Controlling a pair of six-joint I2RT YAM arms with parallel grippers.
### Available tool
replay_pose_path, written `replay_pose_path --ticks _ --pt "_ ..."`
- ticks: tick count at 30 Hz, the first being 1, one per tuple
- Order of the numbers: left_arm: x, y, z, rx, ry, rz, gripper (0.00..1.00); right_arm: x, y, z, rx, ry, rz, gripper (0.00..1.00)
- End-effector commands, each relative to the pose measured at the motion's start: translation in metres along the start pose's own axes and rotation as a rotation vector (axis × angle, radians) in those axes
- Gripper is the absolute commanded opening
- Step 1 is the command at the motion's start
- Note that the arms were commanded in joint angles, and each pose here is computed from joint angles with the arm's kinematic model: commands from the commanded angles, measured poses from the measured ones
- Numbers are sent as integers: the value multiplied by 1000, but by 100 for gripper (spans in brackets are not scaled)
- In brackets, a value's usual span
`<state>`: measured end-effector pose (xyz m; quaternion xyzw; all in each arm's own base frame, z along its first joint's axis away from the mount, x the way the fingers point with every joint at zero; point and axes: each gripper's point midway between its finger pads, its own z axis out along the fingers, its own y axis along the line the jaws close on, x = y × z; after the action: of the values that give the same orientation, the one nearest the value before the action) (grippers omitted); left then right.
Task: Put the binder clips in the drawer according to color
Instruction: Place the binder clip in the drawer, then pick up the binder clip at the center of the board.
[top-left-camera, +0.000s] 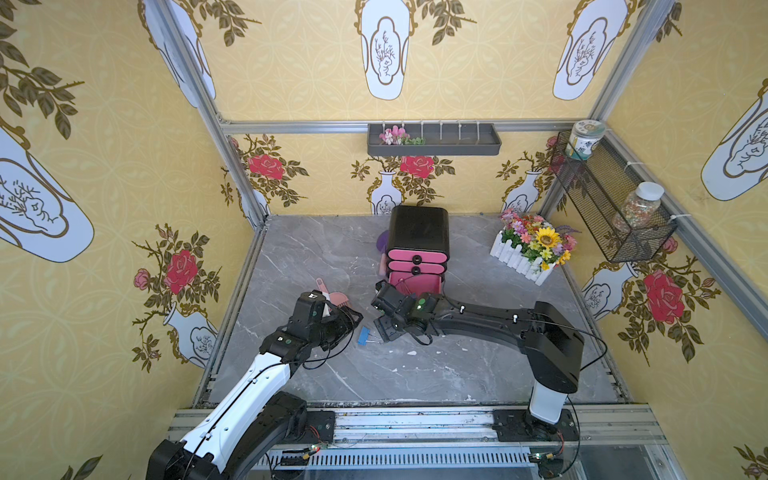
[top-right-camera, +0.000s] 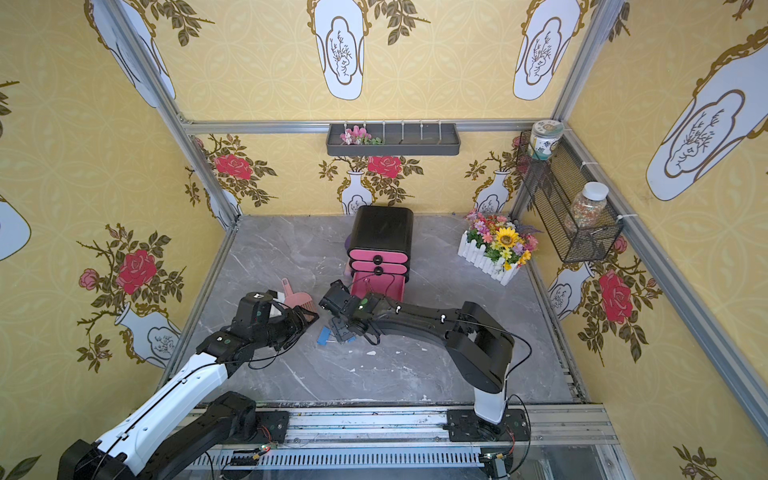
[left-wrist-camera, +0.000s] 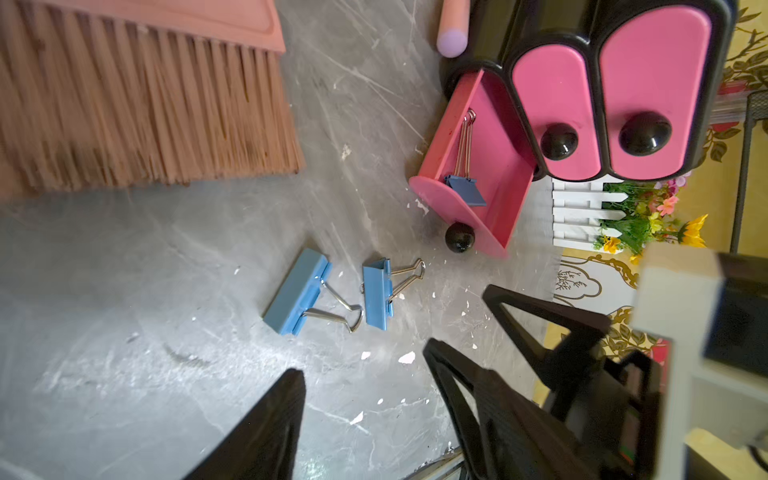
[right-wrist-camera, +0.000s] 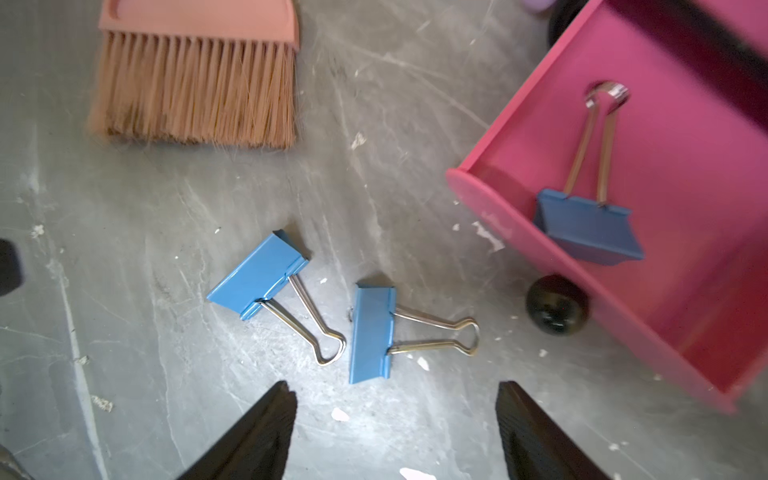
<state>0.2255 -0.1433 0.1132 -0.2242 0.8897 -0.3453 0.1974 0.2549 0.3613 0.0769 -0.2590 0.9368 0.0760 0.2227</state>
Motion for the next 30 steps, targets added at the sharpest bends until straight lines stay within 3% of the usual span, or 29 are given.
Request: replay_pose_path --ticks 1,10,21,30 --pt "5 11 -1 -24 1 -38 71 7 10 12 -23 41 52 74" --pt "11 20 -5 -22 -8 -59 72 12 16 36 -16 87 42 64" --pt "10 15 0 -13 9 -53 71 18 16 44 -26 105 78 69" --pt "13 18 0 -12 12 -54 71 18 16 55 -35 106 129 62"
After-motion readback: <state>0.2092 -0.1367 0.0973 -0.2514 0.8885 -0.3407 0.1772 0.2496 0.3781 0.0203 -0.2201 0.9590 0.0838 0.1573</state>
